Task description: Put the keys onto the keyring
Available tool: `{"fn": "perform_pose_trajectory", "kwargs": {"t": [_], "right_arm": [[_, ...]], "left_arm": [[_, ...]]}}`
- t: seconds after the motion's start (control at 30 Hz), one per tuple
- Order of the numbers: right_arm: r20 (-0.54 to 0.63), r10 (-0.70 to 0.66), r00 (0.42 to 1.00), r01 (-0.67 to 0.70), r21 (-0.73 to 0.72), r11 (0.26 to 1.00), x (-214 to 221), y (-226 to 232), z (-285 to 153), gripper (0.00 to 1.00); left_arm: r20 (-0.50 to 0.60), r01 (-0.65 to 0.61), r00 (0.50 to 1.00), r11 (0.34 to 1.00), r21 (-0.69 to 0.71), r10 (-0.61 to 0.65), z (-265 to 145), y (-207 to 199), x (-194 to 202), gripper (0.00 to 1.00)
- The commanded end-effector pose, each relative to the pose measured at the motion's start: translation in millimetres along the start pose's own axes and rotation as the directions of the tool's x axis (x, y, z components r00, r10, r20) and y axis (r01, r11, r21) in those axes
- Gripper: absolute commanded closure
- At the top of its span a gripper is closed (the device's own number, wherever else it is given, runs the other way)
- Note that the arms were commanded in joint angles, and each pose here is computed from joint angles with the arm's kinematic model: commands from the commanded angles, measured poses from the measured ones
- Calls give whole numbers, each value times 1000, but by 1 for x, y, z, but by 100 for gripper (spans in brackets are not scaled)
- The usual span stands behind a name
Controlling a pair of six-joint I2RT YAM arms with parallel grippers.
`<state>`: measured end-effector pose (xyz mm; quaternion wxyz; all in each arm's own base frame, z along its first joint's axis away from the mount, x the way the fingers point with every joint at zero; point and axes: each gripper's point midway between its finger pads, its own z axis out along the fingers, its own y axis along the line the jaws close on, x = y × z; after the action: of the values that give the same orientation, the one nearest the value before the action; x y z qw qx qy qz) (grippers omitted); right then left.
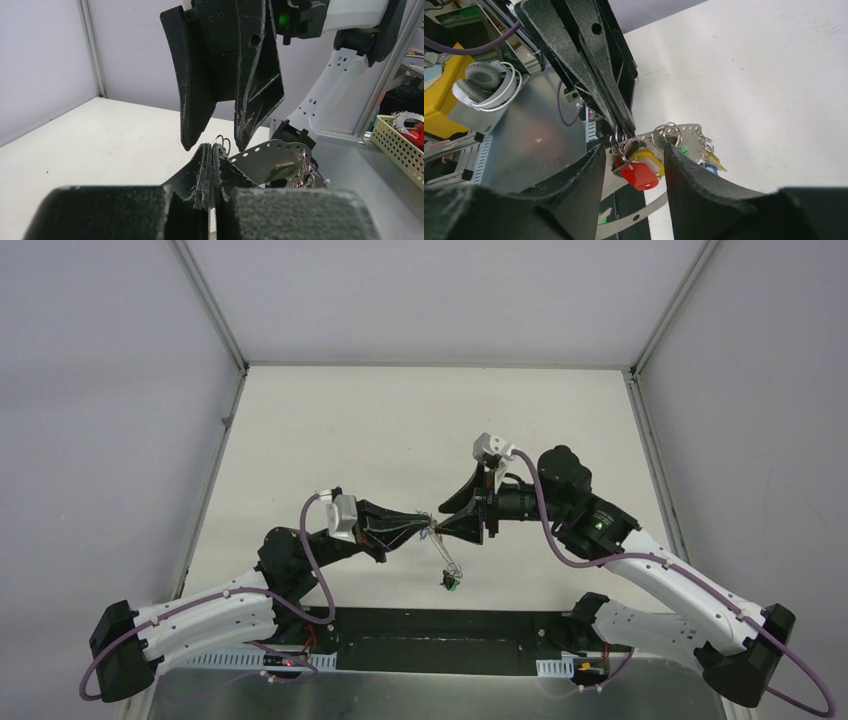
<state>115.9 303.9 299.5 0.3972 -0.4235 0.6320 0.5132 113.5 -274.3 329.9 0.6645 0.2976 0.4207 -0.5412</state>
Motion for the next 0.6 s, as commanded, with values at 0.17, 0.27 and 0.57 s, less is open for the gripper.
{"fn": "perform_pose_trajectory", "kwargs": {"t": [0.17,0.27,0.57], "right_arm": [[64,0,998,4,-67,998,-16,6,10,65],[54,8,999,-4,-65,998,-14,4,12,79],[45,-19,999,22,-53,998,-11,4,8,100]], "left_arm": [[104,0,995,1000,4,-1,2,-4,-27,100],[102,3,995,1000,6,-4,2,-4,-27,100],[92,5,996,1000,-2,-5,0,-4,-26,100]]}}
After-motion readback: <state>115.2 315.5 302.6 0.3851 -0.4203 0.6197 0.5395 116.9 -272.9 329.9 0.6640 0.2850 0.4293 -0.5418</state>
